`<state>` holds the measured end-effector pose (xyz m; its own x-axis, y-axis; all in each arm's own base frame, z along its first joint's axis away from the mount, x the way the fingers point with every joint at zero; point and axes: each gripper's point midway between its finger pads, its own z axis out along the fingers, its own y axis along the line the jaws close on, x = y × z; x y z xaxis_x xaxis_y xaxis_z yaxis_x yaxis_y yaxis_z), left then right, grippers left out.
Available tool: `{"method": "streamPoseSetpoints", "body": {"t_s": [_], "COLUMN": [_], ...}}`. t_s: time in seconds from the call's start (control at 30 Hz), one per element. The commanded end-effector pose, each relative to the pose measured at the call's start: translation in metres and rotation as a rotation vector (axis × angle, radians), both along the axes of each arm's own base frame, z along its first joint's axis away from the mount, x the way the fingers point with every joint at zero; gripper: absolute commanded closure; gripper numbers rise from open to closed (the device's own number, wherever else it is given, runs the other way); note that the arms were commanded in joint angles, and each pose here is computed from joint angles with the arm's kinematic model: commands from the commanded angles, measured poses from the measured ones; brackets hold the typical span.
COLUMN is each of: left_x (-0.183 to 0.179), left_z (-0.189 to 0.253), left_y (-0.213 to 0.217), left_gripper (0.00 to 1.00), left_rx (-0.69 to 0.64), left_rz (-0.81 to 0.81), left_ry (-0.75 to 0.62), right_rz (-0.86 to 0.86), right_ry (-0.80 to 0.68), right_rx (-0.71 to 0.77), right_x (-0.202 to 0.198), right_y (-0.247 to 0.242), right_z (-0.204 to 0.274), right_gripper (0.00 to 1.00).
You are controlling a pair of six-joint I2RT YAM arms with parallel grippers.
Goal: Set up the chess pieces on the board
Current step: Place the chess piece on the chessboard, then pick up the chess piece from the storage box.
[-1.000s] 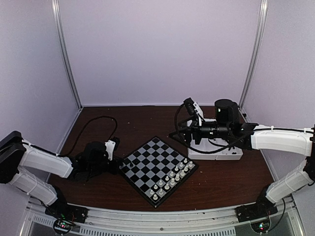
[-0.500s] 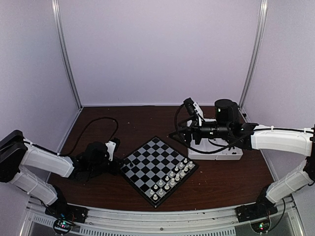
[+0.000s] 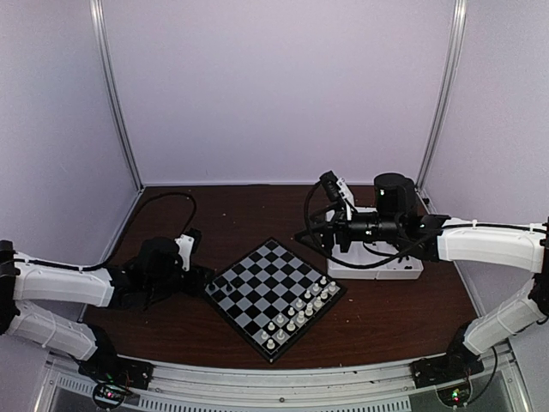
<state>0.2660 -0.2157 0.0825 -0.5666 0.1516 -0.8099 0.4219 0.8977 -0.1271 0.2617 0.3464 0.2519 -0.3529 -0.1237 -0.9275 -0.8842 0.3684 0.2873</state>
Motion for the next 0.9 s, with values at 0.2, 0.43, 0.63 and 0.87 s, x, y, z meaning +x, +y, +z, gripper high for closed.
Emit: {"method": "streamPoseSetpoints", "body": {"t_s": [0.2, 0.43, 0.63, 0.87], "left_x": [0.01, 0.019, 0.022, 0.026], "left_z": [0.082, 0.116, 0.125, 0.129], "left_y": [-0.003, -0.014, -0.032, -0.042], "left_gripper": [0.03, 0.02, 0.02, 0.02], "left_rx": [-0.048, -0.074, -0.06, -0.068], "left_rz": [0.012, -0.021, -0.112, -0.145], "left_ry": [-0.088, -0.153, -0.186, -0.208], "right_rz": [-0.397, -0.618, -0.832, -1.202], "right_ry": [0.199, 0.438, 0.525, 0.64], "right_rx": [-0.041, -0.185, -0.147, -0.341], "right_x": [0.048, 0.07, 0.074, 0.066], "right_y": [-0.057, -0.142, -0.207, -0.285], "right_z": [-0.016, -0.049, -0.061, -0.093], "right_gripper": [0.0, 0.0, 0.0, 0.26]}}
